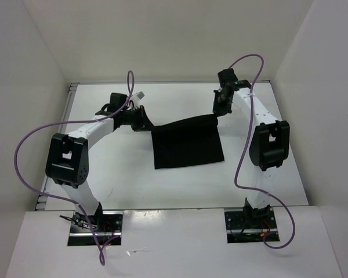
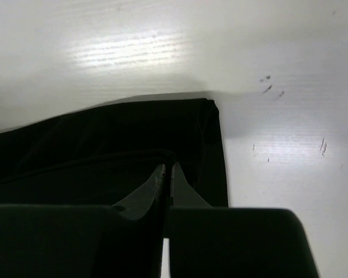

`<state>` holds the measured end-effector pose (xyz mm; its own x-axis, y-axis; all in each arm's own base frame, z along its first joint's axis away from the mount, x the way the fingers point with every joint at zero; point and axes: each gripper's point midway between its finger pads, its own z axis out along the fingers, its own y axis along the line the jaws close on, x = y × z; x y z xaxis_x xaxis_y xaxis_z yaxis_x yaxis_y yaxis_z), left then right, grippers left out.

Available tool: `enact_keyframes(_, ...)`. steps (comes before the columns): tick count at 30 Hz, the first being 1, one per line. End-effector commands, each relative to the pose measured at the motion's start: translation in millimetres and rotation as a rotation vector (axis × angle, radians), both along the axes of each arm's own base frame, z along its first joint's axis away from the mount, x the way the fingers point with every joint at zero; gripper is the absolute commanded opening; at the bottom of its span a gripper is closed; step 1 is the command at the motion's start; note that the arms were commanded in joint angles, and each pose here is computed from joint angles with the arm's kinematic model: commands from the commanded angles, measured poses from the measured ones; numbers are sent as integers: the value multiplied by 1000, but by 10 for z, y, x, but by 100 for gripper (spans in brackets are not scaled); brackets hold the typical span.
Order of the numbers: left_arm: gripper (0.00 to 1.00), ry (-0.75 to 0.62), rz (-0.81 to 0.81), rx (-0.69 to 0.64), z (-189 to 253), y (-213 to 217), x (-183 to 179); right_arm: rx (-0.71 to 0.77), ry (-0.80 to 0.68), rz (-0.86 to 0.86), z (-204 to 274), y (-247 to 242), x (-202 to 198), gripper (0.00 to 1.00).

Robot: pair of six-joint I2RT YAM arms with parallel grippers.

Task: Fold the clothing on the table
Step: Fold the skirt

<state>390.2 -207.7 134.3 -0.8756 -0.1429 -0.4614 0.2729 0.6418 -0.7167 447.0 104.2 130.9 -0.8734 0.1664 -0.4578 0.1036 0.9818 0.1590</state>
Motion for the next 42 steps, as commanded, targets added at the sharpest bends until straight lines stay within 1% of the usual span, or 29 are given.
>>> enact_keyframes(1,0,19,-21,-9,17,37,-226,-80,16,-52,164,-229,-173,0)
enact_keyframes(6,0,50,-37,23,-69,62,-416,-80,142,-56,-2,-255,-544,0)
enact_keyframes(7,0,47,-37,23,-30,67,-436,-74,139,-67,27,-257,-578,0)
enact_keyframes(9,0,61,-37,25,-51,80,-502,-118,166,-93,-33,-356,-700,0)
enact_keyframes(11,0,43,-42,27,15,87,-527,-124,189,-92,-26,-383,-836,0)
enact_keyframes(12,0,64,-43,30,-5,94,-563,-122,199,-101,-52,-383,-858,0)
enact_keyframes(16,0,65,-66,36,43,54,-680,-136,233,-123,-76,-436,-1042,0)
enact_keyframes(17,0,79,-72,43,19,65,-718,-133,223,-124,-41,-436,-1044,0)
enact_keyframes(22,0,149,-117,67,-134,14,-982,-161,261,-138,-143,-486,-1119,0)
enact_keyframes(23,0,199,-130,86,-232,-4,-1088,-165,269,-127,-172,-450,-1125,0)
enact_keyframes(26,0,246,-150,167,-445,1,-1218,-170,279,-108,-211,-388,-1136,0)
enact_keyframes(28,0,292,-178,185,-585,-18,-1336,-189,300,-98,-286,-374,-1173,0)
enact_keyframes(33,0,346,-262,240,-774,-177,-1575,-219,333,-102,-408,-384,-1200,0)
enact_keyframes(36,0,393,-305,285,-913,-205,-1745,-247,357,-117,-496,-428,-1228,0)
enact_keyframes(37,0,386,-311,287,-916,-202,-1745,-256,364,-130,-528,-443,-1226,0)
enact_keyframes(39,2,414,-343,303,-983,-249,-1849,-265,383,-119,-564,-420,-1259,1)
enact_keyframes(41,2,414,-365,311,-1010,-274,-1891,-277,390,-122,-601,-406,-1264,3)
enact_keyframes(42,4,423,-383,309,-1001,-302,-1948,-296,403,-112,-628,-392,-1293,5)
